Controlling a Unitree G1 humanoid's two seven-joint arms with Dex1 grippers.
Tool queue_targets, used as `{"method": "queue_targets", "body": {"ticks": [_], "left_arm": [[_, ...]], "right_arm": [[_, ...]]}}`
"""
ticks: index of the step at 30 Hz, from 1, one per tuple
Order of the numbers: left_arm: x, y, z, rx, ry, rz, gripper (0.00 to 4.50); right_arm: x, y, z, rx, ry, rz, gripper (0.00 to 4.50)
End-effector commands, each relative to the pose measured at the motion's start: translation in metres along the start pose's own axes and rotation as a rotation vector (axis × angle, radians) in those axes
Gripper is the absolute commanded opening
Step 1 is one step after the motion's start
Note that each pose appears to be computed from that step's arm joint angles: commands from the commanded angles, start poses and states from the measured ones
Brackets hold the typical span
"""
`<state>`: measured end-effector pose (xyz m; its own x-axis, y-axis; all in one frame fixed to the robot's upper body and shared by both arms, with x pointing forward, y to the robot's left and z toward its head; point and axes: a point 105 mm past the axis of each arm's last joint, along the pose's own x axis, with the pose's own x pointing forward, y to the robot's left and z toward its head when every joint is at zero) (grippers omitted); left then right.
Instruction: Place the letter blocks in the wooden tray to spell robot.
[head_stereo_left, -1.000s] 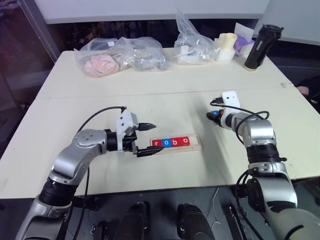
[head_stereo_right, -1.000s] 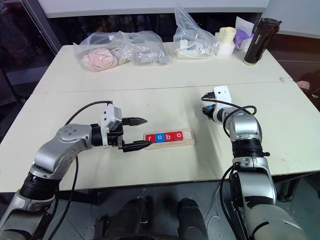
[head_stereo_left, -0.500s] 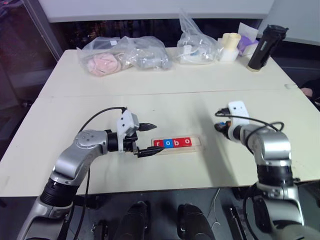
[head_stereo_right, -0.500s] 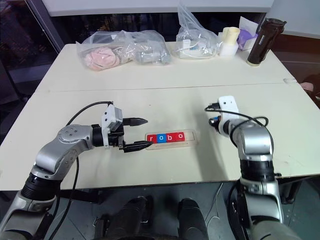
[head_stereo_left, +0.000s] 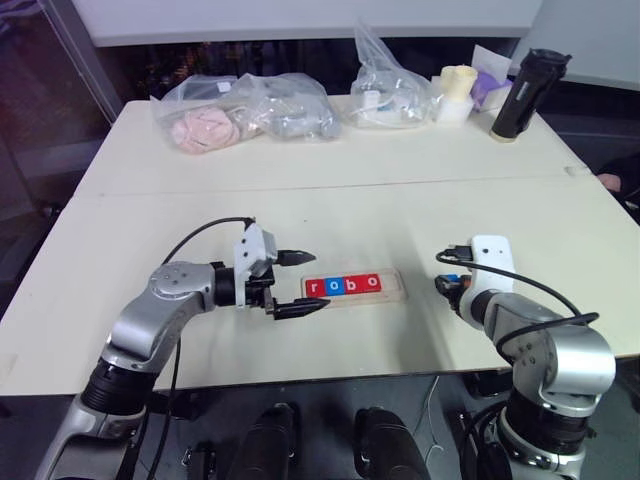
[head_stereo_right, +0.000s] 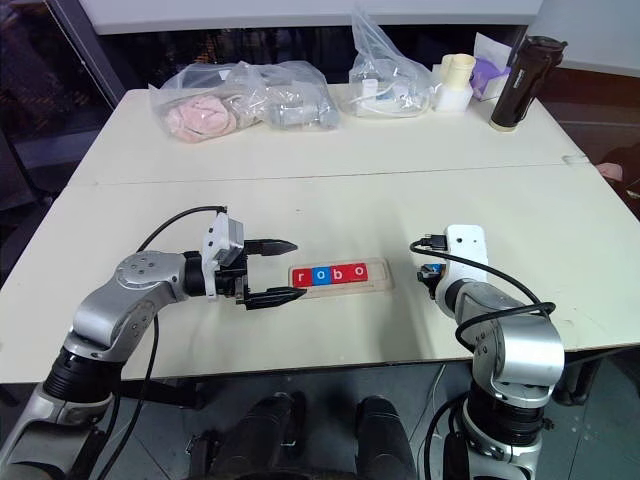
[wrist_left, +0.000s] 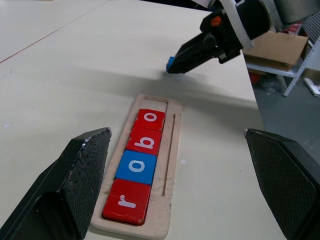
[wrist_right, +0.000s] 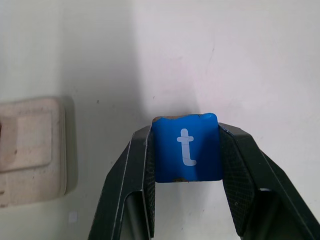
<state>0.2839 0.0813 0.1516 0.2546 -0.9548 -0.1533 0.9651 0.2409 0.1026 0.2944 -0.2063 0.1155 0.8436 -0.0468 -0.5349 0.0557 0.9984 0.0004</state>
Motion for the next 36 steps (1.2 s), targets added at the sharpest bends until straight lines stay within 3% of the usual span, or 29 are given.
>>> {"method": "queue_targets", "body": {"ticks": [1, 2, 8, 9, 16, 20, 25, 36], "left_arm": [[0.000, -0.001, 0.009, 0.051, -0.017, -0.021, 4.50], [0.000, -0.001, 0.010, 0.053, -0.019, -0.022, 4.50], [-0.004, -0.002, 0.011, 0.051, -0.027, -0.023, 4.50], [-0.004, -0.001, 0.011, 0.051, -0.026, -0.022, 4.50], [-0.005, 0.001, 0.011, 0.061, -0.020, -0.020, 4.50], [-0.004, 0.002, 0.012, 0.070, -0.020, -0.019, 4.50], [-0.005, 0.004, 0.013, 0.081, -0.015, -0.004, 4.50], [-0.006, 0.003, 0.012, 0.078, -0.010, 0.004, 4.50]], "right_arm": [[-0.002, 0.001, 0.007, 0.005, -0.021, 0.004, 1.19], [-0.001, 0.002, 0.006, 0.002, -0.016, 0.007, 1.19], [-0.001, 0.006, 0.006, -0.053, -0.003, 0.057, 4.23], [-0.002, 0.007, 0.008, -0.084, -0.001, 0.083, 4.38], [-0.017, 0.002, 0.037, -0.546, -0.061, 0.344, 4.38], [-0.011, -0.014, 0.031, -0.682, -0.059, 0.454, 4.38], [-0.004, -0.018, 0.013, -0.624, -0.026, 0.597, 4.38], [0.007, -0.016, 0.001, -0.528, -0.013, 0.559, 4.38]]}}
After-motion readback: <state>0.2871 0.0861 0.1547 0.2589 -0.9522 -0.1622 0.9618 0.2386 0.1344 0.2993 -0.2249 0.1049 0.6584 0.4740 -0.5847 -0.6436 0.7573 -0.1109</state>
